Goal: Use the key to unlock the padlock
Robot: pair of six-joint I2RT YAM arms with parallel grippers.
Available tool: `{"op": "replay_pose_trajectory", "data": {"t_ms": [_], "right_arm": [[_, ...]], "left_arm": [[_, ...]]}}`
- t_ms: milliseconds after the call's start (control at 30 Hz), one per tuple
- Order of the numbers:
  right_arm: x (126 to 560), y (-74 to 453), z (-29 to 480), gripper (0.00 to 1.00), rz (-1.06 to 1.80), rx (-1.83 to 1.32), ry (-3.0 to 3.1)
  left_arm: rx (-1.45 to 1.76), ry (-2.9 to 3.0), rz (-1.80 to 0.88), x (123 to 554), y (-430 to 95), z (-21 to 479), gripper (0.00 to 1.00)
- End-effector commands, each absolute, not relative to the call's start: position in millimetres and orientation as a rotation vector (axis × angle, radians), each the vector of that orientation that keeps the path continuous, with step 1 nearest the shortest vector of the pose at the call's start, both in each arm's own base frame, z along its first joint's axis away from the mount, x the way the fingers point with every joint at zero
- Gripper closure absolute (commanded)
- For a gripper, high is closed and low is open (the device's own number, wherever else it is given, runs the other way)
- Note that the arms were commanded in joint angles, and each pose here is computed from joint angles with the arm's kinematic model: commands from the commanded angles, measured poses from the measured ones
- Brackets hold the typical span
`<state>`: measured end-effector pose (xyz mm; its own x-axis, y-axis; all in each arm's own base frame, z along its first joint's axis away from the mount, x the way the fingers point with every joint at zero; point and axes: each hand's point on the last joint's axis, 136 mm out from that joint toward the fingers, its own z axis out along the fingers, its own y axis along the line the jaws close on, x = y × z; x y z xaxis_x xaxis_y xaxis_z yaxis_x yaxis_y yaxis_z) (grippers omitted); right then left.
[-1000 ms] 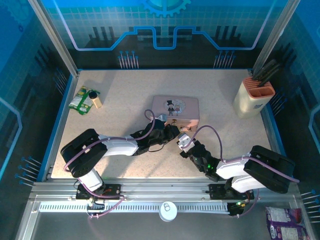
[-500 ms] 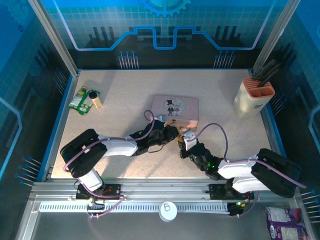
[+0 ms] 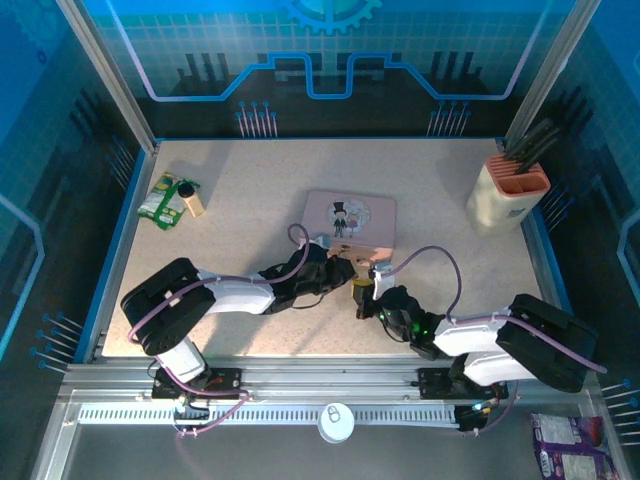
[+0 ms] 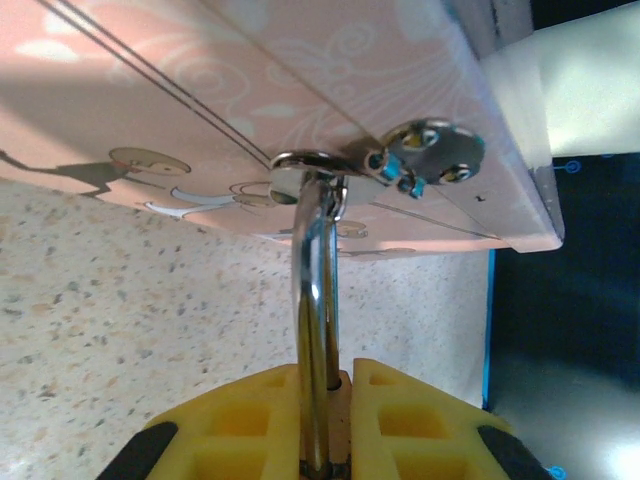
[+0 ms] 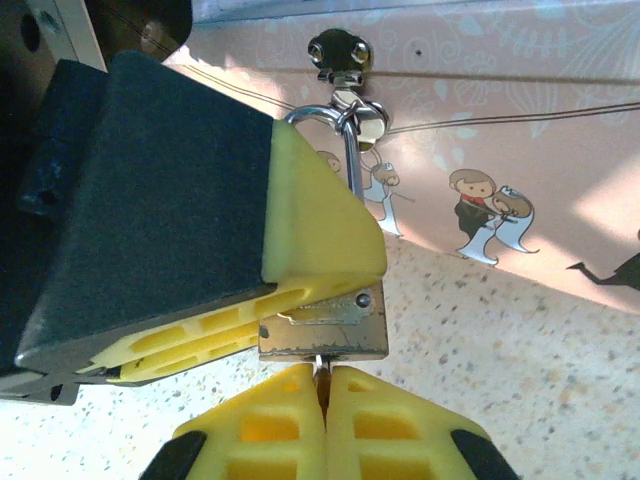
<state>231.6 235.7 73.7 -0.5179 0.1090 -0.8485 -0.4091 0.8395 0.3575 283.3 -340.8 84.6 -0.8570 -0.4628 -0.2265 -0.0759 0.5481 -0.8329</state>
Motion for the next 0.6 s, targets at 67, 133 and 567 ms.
{"op": "replay_pose_trajectory", "data": {"t_ms": [67, 133, 567], "right_arm": [[231.1, 251.5, 77.6, 1.00, 0.812, -0.123, 2.041], [230.3, 254.5, 76.0, 1.00, 0.830, -0.120, 2.050], [228.1, 230.0, 59.8, 1.00, 0.755, -0.078, 2.151]], "left_arm": [[-0.364, 2.290, -1.271, 289.5, -346.4, 97.7, 0.82], [-0.366, 2.295, -1.265, 288.2, -344.3, 94.7, 0.79], [-0.329, 2.321, -1.139, 288.6, -317.8, 93.1, 0.54]]}}
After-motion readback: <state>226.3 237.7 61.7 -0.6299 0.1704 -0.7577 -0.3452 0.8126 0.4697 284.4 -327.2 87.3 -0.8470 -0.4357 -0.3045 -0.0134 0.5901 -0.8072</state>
